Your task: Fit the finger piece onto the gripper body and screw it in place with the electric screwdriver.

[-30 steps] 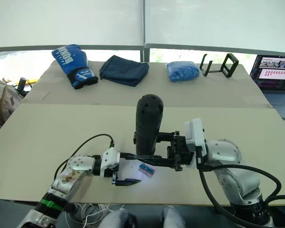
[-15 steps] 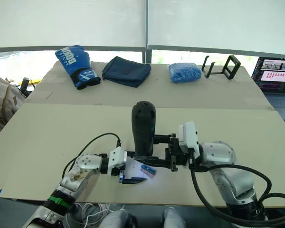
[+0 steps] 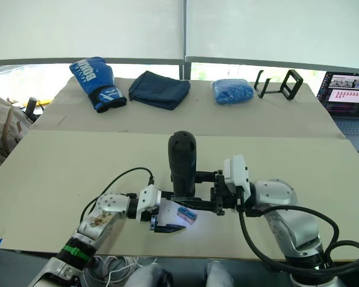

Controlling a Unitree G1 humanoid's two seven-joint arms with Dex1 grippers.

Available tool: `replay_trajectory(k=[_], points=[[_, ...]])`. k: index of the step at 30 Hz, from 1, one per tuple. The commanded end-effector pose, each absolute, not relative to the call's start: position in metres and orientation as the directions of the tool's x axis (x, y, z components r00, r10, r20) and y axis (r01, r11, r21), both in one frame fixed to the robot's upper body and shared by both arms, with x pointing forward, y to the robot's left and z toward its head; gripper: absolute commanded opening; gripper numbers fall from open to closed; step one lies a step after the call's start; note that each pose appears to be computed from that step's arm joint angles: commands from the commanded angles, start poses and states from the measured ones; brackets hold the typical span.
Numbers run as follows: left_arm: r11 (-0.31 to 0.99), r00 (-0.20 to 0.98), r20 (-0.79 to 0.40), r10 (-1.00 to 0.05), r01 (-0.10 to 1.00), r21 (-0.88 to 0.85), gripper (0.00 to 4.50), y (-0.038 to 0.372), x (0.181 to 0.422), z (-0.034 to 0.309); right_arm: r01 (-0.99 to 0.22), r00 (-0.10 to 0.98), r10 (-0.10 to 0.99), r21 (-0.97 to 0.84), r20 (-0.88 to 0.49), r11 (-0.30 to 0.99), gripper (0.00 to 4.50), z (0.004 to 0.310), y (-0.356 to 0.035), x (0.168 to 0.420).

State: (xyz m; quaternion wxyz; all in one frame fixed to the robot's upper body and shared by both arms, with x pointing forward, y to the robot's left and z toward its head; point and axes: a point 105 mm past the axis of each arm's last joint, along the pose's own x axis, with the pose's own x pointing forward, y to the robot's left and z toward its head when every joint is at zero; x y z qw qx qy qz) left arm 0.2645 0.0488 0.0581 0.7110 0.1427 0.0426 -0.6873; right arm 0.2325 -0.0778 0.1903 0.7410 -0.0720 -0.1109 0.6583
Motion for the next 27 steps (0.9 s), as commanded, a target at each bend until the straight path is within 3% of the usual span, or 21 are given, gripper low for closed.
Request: replay_trajectory(k=[1, 27], points=[[-0.013, 0.011, -0.286, -0.958, 0.997, 0.082, 4.47, 0.0447, 0.2557, 0.0402, -0.939, 0.09, 0.989, -0.32, 0.113, 0.122, 1.93, 0.206, -0.0773, 0.228], [-0.005, 0.015, -0.291, -0.957, 0.998, 0.07, 4.47, 0.0442, 0.2544, 0.0377, -0.939, 0.094, 0.991, -0.323, 0.1, 0.121, 1.93, 0.2001, -0.0774, 0.2298]])
